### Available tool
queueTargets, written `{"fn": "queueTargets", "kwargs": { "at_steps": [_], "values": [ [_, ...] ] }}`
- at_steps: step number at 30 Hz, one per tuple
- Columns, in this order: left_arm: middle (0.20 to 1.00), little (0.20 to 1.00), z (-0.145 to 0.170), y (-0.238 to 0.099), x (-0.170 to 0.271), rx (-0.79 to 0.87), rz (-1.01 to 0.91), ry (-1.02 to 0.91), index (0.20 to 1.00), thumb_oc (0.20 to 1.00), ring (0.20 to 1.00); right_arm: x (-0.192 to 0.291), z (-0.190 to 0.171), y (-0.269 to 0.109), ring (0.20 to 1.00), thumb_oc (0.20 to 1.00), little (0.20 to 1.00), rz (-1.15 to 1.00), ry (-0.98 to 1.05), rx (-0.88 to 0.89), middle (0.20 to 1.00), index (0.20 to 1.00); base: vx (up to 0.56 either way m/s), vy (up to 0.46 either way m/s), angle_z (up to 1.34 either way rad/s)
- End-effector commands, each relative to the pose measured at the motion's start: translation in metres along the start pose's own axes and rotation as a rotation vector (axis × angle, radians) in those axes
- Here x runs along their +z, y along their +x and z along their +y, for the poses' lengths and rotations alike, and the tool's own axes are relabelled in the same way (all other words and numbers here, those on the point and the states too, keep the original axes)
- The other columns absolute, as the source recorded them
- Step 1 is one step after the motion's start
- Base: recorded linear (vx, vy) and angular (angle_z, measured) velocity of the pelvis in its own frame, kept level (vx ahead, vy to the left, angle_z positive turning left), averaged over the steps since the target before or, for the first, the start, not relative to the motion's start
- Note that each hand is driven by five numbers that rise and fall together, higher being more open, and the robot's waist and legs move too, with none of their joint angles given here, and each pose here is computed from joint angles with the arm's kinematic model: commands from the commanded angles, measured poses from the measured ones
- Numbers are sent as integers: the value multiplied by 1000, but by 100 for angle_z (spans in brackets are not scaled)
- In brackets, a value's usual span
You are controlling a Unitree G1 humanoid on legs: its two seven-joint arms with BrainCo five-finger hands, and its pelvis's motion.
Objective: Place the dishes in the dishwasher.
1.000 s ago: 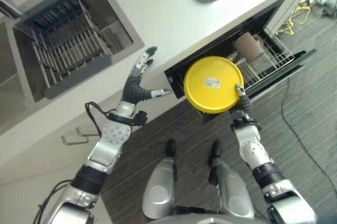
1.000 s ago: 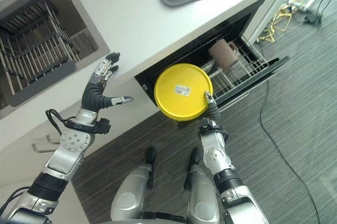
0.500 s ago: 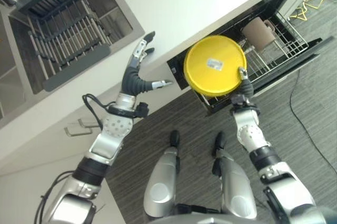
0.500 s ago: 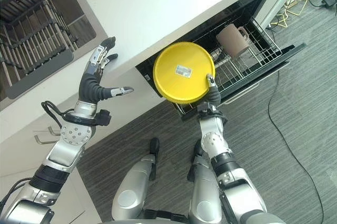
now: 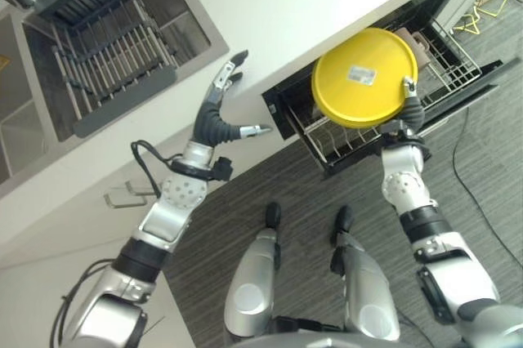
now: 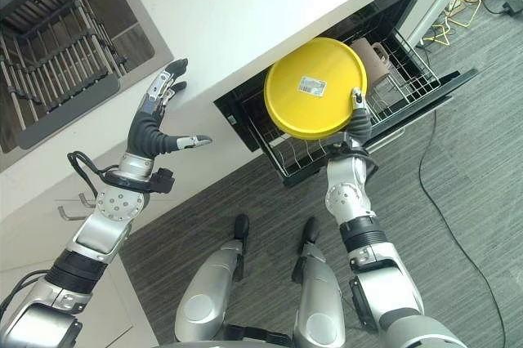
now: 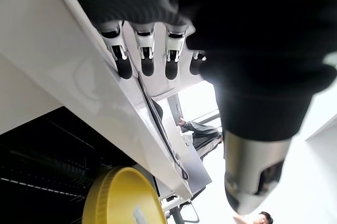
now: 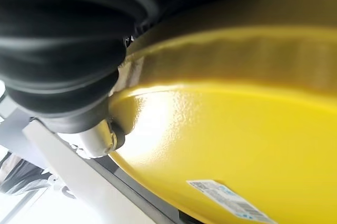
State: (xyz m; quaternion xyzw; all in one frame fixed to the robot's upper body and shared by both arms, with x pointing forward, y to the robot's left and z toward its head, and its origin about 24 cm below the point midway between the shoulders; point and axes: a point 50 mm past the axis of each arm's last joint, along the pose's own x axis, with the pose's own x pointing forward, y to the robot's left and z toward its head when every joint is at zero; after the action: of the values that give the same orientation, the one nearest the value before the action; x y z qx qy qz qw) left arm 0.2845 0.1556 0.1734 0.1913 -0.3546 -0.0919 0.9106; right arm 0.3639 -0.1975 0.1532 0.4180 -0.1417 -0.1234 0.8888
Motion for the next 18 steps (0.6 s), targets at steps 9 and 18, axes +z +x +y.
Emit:
{"fn": "queueTargets", "kwargs": {
  "at_steps": [9, 18],
  "values": [
    [1000, 1000, 6, 8, 9, -54, -30, -25, 1000, 1000, 1000, 57, 58, 36, 200, 200, 200, -250, -569, -64, 200, 200, -12, -8, 2],
    [1000, 1000, 11, 19, 13, -88, -55, -2, 1000, 1000, 1000, 63, 49, 55, 200, 200, 200, -246, -922, -150, 200, 200, -10, -39, 11]
  ]
}}
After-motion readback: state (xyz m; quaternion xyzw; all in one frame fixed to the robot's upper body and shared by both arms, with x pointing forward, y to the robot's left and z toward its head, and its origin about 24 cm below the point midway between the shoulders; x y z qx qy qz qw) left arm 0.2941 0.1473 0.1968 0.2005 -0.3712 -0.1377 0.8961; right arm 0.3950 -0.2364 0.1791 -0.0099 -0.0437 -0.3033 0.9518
